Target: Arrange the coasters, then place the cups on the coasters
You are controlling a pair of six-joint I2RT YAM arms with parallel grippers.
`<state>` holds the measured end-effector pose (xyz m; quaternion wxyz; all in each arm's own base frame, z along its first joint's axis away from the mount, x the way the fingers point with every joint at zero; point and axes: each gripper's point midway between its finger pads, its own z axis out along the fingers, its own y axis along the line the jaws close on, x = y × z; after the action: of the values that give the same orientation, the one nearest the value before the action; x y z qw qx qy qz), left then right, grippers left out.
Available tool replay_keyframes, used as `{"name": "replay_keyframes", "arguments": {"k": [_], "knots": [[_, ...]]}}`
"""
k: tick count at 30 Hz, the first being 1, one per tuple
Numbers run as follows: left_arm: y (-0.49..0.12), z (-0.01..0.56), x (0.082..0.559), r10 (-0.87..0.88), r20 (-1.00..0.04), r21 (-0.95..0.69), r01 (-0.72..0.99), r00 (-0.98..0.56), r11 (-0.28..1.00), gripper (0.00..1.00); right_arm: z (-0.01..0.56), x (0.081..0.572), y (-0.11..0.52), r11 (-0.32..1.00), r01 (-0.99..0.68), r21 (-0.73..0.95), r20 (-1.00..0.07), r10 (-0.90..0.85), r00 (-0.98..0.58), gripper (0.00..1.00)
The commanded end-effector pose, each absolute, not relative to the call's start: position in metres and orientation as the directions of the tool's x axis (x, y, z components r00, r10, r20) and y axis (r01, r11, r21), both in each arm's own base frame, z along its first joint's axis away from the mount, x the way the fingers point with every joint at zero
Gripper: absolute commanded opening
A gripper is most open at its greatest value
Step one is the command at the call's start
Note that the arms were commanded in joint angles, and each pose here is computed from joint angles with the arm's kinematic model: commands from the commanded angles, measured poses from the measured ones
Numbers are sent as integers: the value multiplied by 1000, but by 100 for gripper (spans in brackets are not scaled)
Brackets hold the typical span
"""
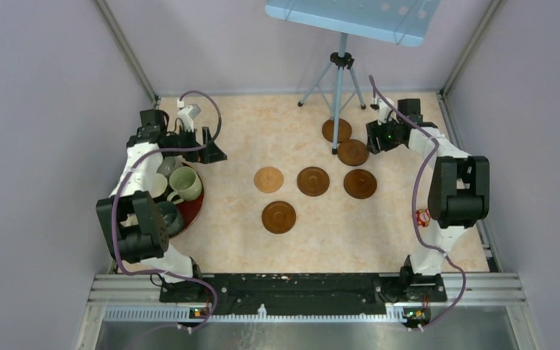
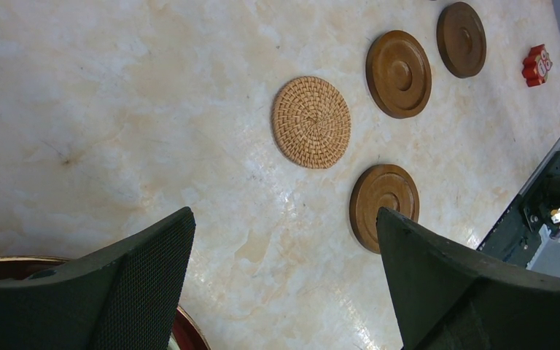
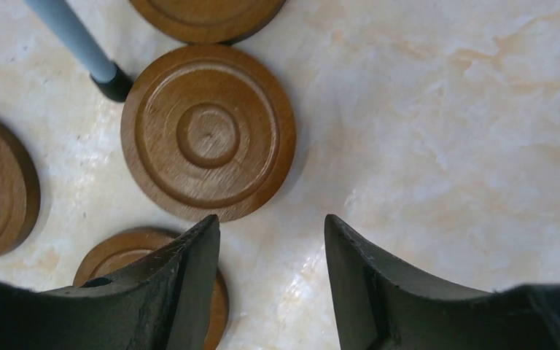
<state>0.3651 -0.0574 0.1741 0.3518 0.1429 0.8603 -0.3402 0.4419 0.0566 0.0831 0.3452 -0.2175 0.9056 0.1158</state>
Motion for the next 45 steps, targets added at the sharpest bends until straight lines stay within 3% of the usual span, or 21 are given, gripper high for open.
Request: {"name": "replay_keyframes", "arguments": {"k": [1, 16, 28, 39, 45], "knots": [[-59, 192, 363, 16, -749, -451, 527, -662, 720, 99, 93, 473, 61, 898, -438, 41, -715, -279, -641, 55], [-57, 174, 355, 47, -728, -445, 523, -684, 727, 99, 46, 494, 77, 896, -440, -54, -647, -367, -668, 60], [-61, 177, 352, 68, -743, -423, 545, -666, 724, 99, 21, 479, -8, 911, -382, -156, -510, -406, -758, 47], [-73, 178, 349, 125, -751, -395, 592, -649, 702, 99, 10, 391, -112, 891, -443, -101, -366, -447, -816, 45], [-84, 173, 348, 163, -741, -380, 607, -651, 698, 99, 2, 313, -102, 786, -616, -52, -289, -602, -744, 45]]}}
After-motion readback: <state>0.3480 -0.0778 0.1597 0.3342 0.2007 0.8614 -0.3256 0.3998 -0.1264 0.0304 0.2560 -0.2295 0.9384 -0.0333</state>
